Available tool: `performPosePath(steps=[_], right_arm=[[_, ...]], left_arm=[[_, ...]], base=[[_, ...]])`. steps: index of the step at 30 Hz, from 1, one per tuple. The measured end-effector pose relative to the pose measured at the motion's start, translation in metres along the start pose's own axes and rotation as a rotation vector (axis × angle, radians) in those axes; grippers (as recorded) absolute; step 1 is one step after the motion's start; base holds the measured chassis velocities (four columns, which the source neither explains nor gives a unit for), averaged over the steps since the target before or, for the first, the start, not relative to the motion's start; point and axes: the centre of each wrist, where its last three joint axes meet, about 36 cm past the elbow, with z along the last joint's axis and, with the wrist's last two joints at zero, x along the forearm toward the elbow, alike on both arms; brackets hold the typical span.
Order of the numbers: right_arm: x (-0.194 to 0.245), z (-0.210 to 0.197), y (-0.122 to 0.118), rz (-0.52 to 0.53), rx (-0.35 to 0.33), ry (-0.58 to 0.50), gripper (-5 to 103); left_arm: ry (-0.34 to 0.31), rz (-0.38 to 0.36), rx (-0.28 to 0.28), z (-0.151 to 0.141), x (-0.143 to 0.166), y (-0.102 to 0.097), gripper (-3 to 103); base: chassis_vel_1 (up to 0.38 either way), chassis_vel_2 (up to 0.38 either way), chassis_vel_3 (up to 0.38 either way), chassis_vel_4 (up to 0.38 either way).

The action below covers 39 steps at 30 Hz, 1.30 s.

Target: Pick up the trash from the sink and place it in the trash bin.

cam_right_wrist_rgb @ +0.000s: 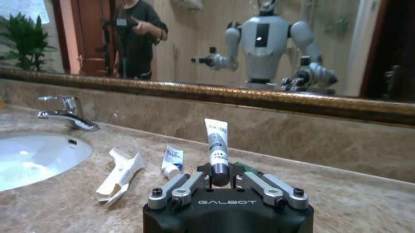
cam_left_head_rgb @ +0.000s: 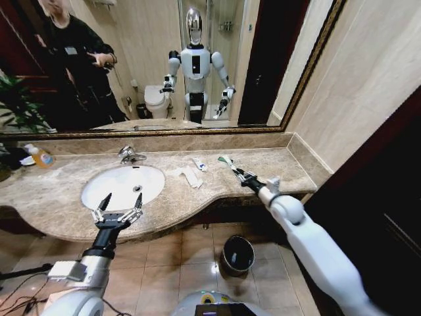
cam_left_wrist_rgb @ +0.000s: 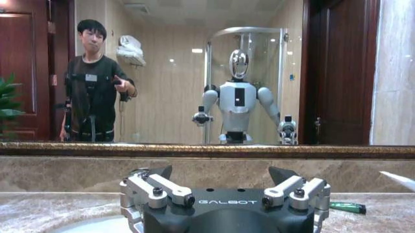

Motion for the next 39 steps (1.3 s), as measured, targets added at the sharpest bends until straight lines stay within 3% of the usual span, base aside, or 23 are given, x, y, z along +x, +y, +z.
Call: performPosePath(steps=[6, 10, 16, 22, 24, 25, 28, 39], right_arm=[[0.069, 0.017, 0.027, 0.049, -0.059, 0.043, 16], [0.099, 0.032, 0.04, 0.036, -0.063, 0.071, 16], [0.138, 0.087, 0.064, 0.066, -0.07, 0.172, 16], [0.141, 0.137, 0.076, 0.085, -0.103, 0.257, 16], [0.133, 0.184, 0.08, 0.1, -0.071, 0.326, 16], [0.133, 0.184, 0.08, 0.1, -0.071, 0.326, 16], [0.119, 0.234, 0.087, 0.127, -0.079, 0.388, 16], [0.095, 0.302, 0.101, 0.191, -0.134, 0.447, 15]], left_arm=[[0.0, 0.0, 0.0, 0.0, 0.0, 0.0, 100], [0.0, 0.0, 0.0, 0.0, 0.0, 0.0, 100], [0.0, 0.0, 0.0, 0.0, 0.0, 0.0, 100], [0.0, 0.0, 0.0, 0.0, 0.0, 0.0, 100], [0.0, 0.0, 0.0, 0.0, 0.0, 0.0, 100], [0.0, 0.0, 0.0, 0.0, 0.0, 0.0, 100], [0.0, 0.0, 0.0, 0.0, 0.0, 0.0, 100], [0.0, 0.0, 0.0, 0.0, 0.0, 0.0, 100]], base=[[0.0, 0.0, 0.0, 0.0], [0.0, 0.0, 0.0, 0.0], [0.0, 0.0, 0.0, 0.0], [0.0, 0.0, 0.0, 0.0], [0.0, 0.0, 0.0, 0.0], [0.0, 0.0, 0.0, 0.0], [0.0, 0.0, 0.0, 0.0], [0.0, 0.0, 0.0, 0.0]])
